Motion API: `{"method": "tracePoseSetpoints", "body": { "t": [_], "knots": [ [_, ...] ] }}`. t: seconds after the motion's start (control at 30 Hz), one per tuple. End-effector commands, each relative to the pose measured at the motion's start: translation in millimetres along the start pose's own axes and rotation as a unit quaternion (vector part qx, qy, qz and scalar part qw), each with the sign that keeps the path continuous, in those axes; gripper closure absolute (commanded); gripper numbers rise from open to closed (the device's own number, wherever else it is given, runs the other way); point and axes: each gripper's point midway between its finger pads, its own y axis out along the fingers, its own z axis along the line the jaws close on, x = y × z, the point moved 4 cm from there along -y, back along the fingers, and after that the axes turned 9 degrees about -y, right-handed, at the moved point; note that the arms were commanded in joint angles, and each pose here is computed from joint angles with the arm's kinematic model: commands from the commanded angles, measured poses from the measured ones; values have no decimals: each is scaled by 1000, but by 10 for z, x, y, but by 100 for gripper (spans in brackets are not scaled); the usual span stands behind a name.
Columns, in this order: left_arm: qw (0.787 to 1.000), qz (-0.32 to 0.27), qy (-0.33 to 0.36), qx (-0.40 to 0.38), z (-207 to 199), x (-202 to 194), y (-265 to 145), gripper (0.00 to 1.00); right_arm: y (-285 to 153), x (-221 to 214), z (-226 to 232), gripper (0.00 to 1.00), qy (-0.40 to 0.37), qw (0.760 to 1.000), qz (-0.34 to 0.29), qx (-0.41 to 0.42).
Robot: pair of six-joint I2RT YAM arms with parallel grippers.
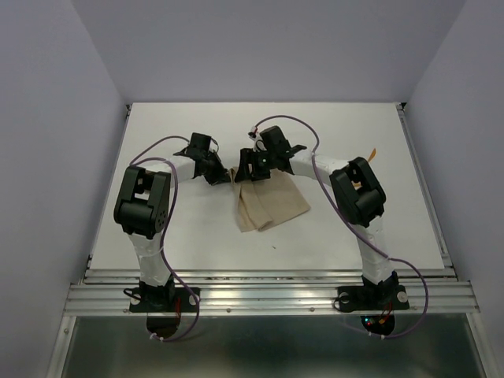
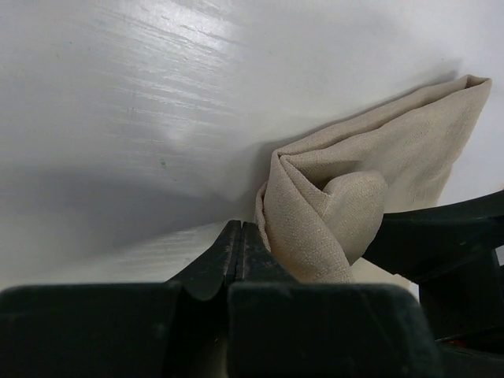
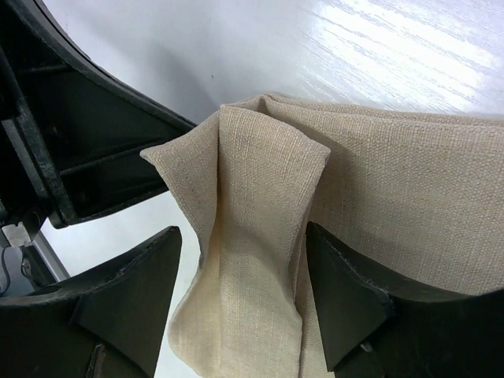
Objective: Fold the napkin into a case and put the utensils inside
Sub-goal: Fold the lower triangle-folded napkin at the center of the board.
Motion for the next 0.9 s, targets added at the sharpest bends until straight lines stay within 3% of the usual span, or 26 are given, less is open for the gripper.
{"method": "tracePoseSetpoints", "body": {
  "t": [0.0, 0.33, 0.87],
  "knots": [
    [999, -18, 10, -40, -196, 60, -92, 100, -131, 335, 217, 30, -21, 998, -55, 2],
    [995, -7, 8, -94, -304, 19, -58, 100, -96, 485, 288, 21, 14, 997, -78, 16],
    [991, 5, -1, -131, -367, -20, -26, 100, -118, 680, 209, 28, 67, 988, -134, -32]
  ]
}}
